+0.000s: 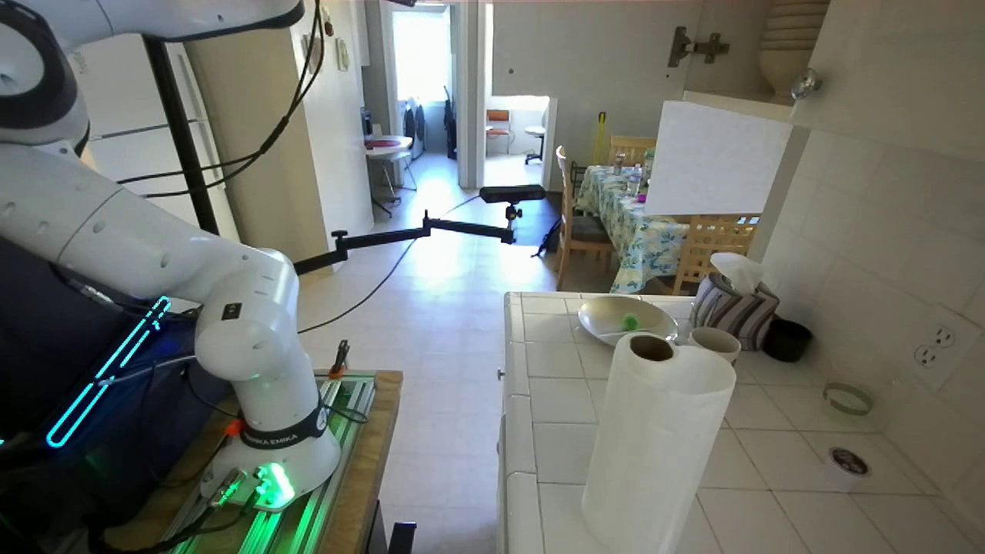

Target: Close the cabinet door.

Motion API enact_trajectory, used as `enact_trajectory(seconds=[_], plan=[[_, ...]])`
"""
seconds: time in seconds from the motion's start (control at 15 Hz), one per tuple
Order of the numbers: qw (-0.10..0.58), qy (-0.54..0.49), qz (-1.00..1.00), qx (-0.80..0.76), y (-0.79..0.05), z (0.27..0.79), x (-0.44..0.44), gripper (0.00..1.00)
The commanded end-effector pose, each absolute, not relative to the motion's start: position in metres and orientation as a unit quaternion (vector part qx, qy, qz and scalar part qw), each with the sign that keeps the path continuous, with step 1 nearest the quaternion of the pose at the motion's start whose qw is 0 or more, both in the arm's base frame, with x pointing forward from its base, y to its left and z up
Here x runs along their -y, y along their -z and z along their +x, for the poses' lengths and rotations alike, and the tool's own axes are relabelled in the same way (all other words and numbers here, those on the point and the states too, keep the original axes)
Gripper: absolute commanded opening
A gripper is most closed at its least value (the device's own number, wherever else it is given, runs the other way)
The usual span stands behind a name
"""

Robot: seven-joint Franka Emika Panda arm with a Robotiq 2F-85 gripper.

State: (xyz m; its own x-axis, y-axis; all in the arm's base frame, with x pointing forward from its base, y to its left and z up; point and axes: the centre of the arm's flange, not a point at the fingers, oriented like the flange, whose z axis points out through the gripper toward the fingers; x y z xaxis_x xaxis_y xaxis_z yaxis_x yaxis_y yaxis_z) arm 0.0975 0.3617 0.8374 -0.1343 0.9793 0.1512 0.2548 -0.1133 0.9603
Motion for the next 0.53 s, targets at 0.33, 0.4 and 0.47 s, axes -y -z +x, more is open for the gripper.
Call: enact_trajectory(seconds=[0.33, 0.4, 0.47], plan=[[0.422, -0.498, 0.493, -0.574, -0.859, 0.140, -0.410, 0.10], [0.431, -0.497, 0.489, -0.573, -0.858, 0.143, -0.413, 0.04], [0.438, -0.496, 0.485, -0.571, -0.858, 0.145, -0.417, 0.01]])
